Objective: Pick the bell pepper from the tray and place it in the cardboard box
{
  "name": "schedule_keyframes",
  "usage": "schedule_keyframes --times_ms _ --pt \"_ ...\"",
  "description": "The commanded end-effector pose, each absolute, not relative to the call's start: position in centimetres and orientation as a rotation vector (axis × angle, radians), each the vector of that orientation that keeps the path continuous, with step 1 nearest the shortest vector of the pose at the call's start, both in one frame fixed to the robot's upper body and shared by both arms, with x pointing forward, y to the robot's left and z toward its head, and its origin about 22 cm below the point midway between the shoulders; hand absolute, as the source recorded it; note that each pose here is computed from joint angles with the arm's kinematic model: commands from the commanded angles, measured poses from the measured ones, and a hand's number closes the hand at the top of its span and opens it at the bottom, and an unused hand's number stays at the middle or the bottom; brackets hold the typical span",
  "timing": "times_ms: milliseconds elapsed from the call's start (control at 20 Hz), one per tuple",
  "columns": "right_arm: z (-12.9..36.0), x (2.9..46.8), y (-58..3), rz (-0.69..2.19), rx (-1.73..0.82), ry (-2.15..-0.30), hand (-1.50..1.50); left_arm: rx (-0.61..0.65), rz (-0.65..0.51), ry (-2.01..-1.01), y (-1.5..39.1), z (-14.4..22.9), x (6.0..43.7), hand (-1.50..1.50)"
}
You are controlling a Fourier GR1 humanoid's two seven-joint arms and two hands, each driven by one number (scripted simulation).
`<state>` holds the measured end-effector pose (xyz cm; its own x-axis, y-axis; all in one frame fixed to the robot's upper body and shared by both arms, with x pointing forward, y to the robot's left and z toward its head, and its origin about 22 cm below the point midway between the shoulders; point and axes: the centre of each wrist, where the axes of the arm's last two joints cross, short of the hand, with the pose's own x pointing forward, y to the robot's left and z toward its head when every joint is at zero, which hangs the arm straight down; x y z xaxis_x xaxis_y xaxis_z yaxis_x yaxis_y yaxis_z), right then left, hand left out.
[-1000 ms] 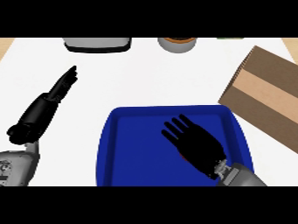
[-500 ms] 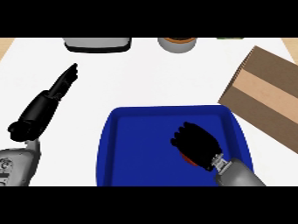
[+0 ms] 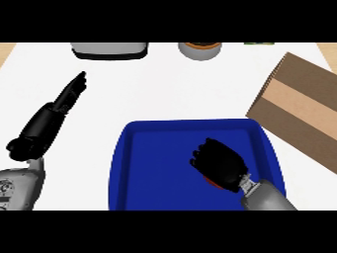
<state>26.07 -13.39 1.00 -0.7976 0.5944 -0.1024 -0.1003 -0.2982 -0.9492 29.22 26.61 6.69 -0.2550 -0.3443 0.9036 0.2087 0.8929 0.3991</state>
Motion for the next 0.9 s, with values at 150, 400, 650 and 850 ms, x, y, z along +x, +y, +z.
schedule_keyframes --times_ms 150,400,650,850 --pt "-0.8 24.4 -13.1 1.695 -0.486 -1.461 1.5 0.097 -0.517 -1.753 26.5 5.1 27.5 0.0" --pt "4.3 24.0 -13.5 1.589 -0.6 -1.696 1.5 0.102 -0.498 -1.755 26.7 7.2 29.5 0.0" --pt "9.7 23.6 -15.6 1.57 -0.757 -1.828 1.5 0.11 -0.521 -1.747 28.1 6.6 27.6 0.0" --pt "14.7 21.1 -16.7 1.404 -0.803 -1.868 1.5 0.124 -0.511 -1.76 26.8 6.5 28.2 0.0"
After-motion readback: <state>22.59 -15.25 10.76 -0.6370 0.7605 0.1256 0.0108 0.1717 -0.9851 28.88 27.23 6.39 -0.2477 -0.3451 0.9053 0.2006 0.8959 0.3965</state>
